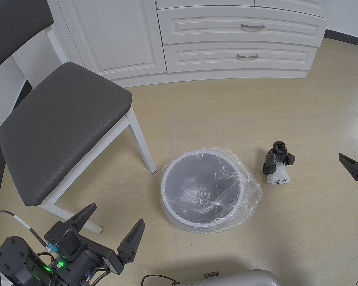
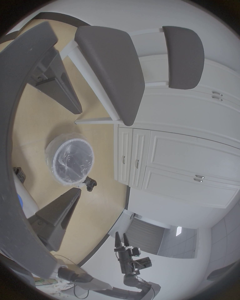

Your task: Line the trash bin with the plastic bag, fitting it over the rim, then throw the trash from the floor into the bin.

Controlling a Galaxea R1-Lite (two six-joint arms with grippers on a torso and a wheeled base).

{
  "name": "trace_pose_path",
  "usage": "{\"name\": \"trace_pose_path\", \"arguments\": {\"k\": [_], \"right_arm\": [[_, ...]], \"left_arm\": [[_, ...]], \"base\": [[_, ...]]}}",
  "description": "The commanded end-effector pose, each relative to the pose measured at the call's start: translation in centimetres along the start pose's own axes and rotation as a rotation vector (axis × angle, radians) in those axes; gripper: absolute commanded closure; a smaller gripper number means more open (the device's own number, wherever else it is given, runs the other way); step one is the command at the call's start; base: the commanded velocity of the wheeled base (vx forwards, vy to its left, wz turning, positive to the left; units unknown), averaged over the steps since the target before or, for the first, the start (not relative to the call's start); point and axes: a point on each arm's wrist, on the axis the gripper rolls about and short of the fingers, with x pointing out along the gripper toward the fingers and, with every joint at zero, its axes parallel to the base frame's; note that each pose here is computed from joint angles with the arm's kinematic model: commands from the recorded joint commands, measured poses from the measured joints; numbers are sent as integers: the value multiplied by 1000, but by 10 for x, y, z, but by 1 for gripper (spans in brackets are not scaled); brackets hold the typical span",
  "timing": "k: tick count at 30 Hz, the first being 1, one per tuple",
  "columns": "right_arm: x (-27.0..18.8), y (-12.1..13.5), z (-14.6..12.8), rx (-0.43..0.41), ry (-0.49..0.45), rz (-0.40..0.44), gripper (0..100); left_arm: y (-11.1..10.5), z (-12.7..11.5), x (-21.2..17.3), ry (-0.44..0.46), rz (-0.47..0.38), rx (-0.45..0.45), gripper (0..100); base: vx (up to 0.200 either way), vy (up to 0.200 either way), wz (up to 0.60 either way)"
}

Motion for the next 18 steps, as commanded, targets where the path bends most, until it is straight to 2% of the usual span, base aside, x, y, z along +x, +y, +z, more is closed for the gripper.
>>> {"name": "trace_pose_path", "arguments": {"k": [1, 6, 11, 15, 18], "right_arm": [[19, 5, -6, 14, 70, 23, 0], [46, 25, -21, 43, 176, 99, 0], [80, 61, -32, 151, 217, 174, 0], [118, 87, -42, 263, 202, 159, 0], [135, 109, -57, 307, 191, 130, 0]], "left_arm": [[2, 3, 3, -15, 35, -25, 0], [1, -9, 10, 45, 37, -10, 0], [15, -6, 22, 26, 110, -13, 0], [34, -1, 21, 4, 194, 4, 0], [48, 2, 16, -9, 259, 33, 0]], "base": [[0, 0, 0], [0, 0, 0], [0, 0, 0], [0, 0, 0], [0, 0, 0]]}}
